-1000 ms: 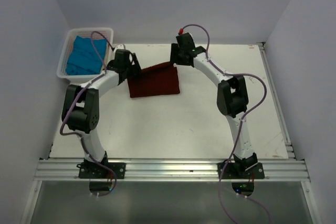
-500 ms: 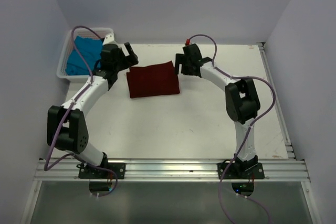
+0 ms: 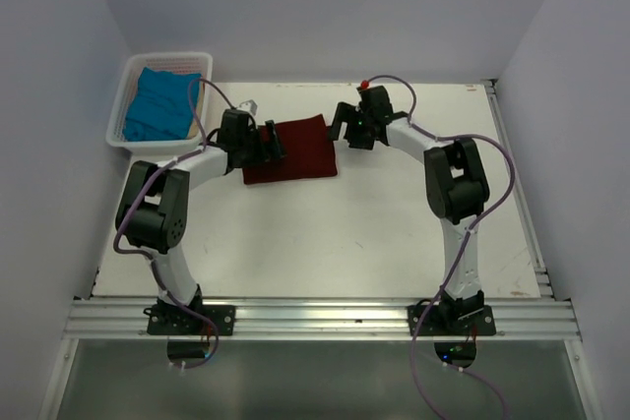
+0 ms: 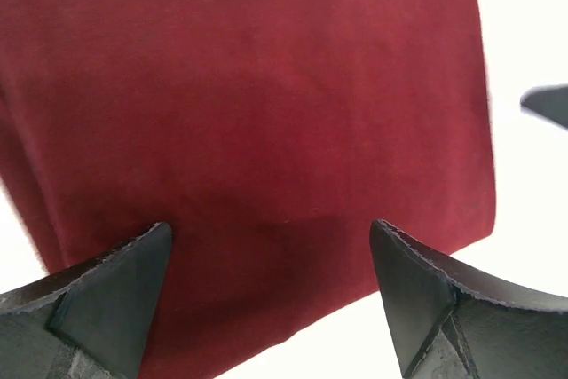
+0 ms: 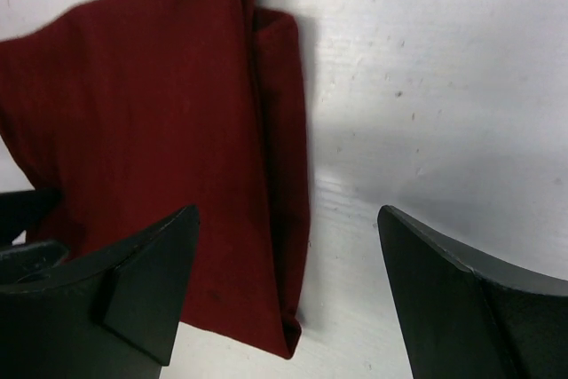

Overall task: Fold and stack the t-shirts
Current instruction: Fold the tshirt, then neatly place the folded tshirt to the corner

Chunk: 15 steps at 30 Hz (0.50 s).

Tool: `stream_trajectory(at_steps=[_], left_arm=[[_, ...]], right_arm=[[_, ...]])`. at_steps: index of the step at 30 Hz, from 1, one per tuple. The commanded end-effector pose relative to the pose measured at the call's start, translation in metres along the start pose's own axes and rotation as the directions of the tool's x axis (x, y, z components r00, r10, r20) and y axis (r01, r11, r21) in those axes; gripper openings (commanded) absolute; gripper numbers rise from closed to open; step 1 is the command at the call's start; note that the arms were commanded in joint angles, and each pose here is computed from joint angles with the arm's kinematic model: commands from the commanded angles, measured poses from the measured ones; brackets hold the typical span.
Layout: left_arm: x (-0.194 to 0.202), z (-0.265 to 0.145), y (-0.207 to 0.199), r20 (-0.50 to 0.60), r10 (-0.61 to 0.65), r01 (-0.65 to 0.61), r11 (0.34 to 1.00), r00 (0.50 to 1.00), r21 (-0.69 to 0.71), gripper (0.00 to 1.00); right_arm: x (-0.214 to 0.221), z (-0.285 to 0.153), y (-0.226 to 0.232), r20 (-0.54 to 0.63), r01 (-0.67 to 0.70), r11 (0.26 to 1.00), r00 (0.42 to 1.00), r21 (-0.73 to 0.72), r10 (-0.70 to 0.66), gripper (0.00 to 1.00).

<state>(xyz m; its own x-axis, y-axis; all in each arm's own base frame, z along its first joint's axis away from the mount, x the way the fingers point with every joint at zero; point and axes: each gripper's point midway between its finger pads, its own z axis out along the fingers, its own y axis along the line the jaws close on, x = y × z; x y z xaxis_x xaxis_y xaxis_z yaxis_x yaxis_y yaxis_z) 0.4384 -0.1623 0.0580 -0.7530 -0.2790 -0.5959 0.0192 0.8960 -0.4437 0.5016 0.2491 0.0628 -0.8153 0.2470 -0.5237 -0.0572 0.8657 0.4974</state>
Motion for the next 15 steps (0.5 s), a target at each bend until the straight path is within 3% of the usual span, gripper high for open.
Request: stream_trajectory(at_steps=[1, 6, 15], left_arm=[[0.0, -0.004, 0.024, -0.002, 0.016, -0.016, 0.99, 1.0, -0.142, 0.97], [0.012, -0.019, 0.055, -0.018, 0.002, -0.008, 0.951, 1.0, -0.309, 0.99], [0.042, 0.009, 0.077, -0.106, 0.007, -0.044, 0.934, 0.994, -0.354, 1.0]], right_arm=[[0.011, -0.001, 0.02, -0.024, -0.012, 0.994, 1.0, -0.106, 0.009, 0.86], [0.026, 0.005, 0.012, -0.066, -0.015, 0.994, 0.998, -0.104, 0.009, 0.85], [0.054, 0.026, 0.024, -0.19, -0.117, 0.971, 0.979, -0.209, 0.077, 0.84]])
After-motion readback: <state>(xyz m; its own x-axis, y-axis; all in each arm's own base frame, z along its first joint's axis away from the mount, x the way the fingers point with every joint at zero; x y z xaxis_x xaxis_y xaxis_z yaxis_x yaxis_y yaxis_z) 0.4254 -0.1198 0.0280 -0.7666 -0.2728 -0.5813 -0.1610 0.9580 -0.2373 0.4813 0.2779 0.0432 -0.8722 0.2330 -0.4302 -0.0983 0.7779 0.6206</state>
